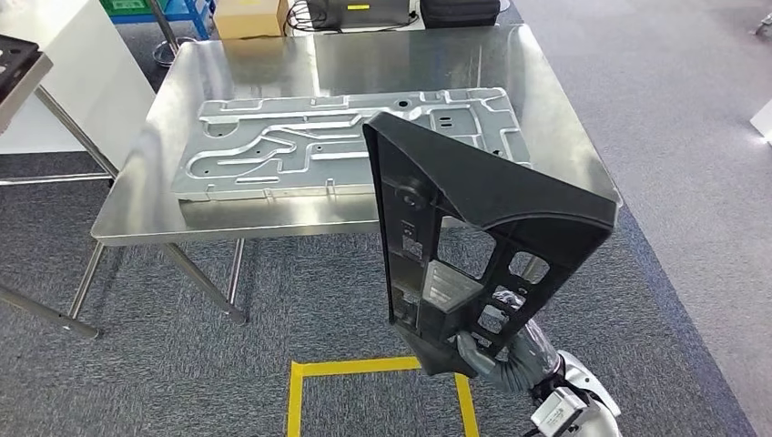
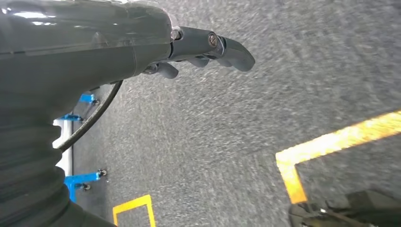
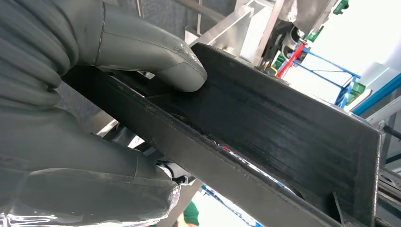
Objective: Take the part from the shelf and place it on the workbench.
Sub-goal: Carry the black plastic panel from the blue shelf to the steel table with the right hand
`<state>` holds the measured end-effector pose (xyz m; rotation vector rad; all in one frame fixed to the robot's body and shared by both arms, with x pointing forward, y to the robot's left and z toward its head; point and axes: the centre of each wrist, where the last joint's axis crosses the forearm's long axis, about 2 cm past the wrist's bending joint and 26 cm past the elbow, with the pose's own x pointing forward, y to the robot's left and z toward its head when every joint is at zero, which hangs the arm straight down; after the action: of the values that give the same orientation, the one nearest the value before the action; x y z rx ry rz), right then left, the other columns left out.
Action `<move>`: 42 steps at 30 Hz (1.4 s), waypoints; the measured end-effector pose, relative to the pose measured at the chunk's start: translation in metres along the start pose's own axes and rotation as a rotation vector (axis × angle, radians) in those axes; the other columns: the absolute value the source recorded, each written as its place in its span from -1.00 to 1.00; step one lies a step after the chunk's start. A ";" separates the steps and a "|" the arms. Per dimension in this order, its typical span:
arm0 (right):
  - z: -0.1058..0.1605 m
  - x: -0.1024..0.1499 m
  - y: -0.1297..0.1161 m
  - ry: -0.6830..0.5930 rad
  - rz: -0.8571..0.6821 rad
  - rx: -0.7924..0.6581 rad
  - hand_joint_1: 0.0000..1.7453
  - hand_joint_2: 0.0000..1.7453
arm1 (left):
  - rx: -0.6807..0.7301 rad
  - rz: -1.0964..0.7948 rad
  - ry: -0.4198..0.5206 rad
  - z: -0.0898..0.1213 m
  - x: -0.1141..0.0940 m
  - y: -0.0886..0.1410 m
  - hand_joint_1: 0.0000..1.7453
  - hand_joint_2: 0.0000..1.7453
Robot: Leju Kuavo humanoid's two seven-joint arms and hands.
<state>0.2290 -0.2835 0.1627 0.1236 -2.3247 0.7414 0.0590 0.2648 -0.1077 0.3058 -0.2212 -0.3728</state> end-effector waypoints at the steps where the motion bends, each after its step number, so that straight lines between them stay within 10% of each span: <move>1: -0.001 0.000 -0.001 0.000 0.000 0.002 1.00 1.00 | -0.005 -0.001 0.002 0.000 0.000 0.000 -1.00 1.00; 42: -0.018 -0.003 -0.009 -0.013 -0.041 0.035 1.00 1.00 | 0.008 -0.002 0.005 0.002 0.001 -0.004 -1.00 1.00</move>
<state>0.2438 -0.2814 0.1759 0.1913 -2.3152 0.7627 0.0583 0.2603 -0.1074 0.3146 -0.2176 -0.3734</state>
